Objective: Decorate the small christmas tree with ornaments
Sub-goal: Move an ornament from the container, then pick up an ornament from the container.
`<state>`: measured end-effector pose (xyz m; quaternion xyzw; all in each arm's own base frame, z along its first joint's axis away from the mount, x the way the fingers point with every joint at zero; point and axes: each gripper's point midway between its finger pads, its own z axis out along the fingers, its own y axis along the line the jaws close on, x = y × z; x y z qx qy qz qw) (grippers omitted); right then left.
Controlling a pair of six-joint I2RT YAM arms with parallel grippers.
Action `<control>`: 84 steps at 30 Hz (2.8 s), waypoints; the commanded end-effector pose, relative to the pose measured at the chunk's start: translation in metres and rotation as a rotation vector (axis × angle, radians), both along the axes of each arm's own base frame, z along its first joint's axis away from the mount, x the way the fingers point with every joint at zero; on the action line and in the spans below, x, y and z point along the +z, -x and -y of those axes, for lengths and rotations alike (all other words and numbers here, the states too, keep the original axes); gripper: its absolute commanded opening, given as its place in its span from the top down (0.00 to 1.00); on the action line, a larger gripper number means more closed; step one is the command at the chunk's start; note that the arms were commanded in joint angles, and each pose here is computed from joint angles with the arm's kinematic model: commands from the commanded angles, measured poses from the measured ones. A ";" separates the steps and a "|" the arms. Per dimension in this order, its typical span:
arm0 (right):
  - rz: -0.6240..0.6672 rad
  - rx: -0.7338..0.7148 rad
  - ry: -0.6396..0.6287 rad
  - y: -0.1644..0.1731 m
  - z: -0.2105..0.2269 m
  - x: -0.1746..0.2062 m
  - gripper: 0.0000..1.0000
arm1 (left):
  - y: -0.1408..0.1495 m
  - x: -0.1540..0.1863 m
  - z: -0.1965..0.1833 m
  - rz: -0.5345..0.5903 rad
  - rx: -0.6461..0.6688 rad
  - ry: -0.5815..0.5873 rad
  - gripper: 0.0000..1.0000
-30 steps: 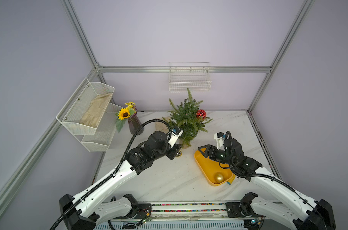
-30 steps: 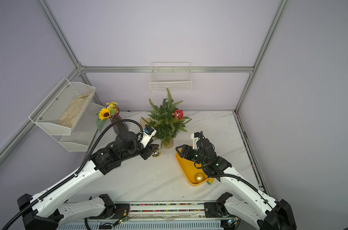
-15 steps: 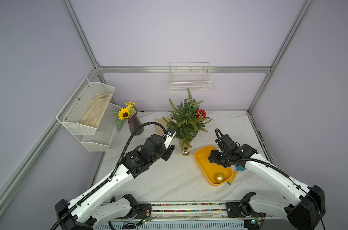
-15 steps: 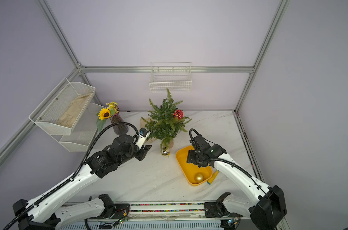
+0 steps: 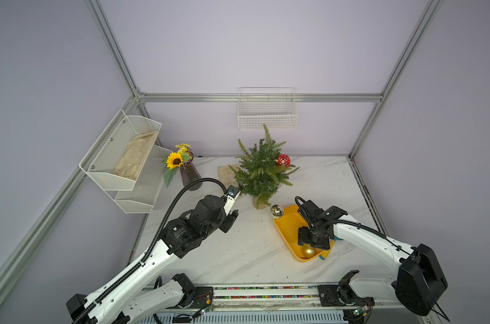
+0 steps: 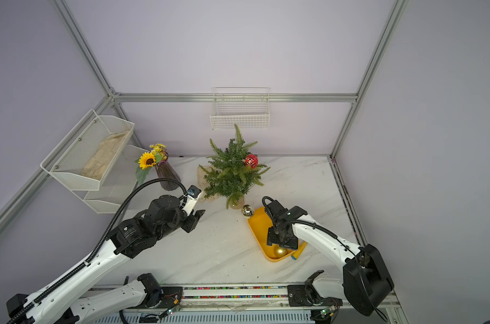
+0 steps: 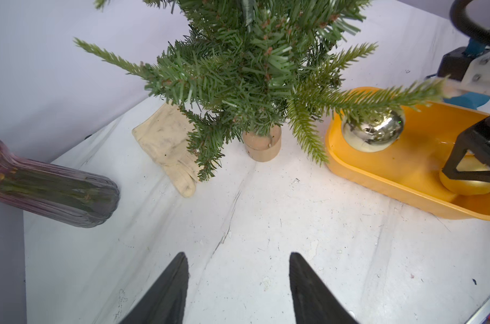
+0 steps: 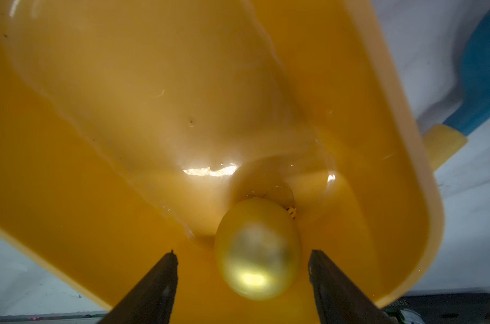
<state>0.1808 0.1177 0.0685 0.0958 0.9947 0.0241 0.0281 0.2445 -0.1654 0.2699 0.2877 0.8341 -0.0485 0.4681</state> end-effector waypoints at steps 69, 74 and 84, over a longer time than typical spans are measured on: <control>0.160 0.103 0.222 -0.102 -0.014 -0.033 0.35 | -0.002 -0.015 -0.006 0.021 0.006 -0.049 0.40; 0.140 0.121 0.222 -0.096 -0.013 -0.029 0.28 | -0.002 -0.016 -0.006 0.018 0.005 -0.048 0.39; 0.097 0.135 0.109 -0.075 -0.027 -0.027 0.28 | -0.002 -0.015 -0.004 0.017 0.000 -0.041 0.39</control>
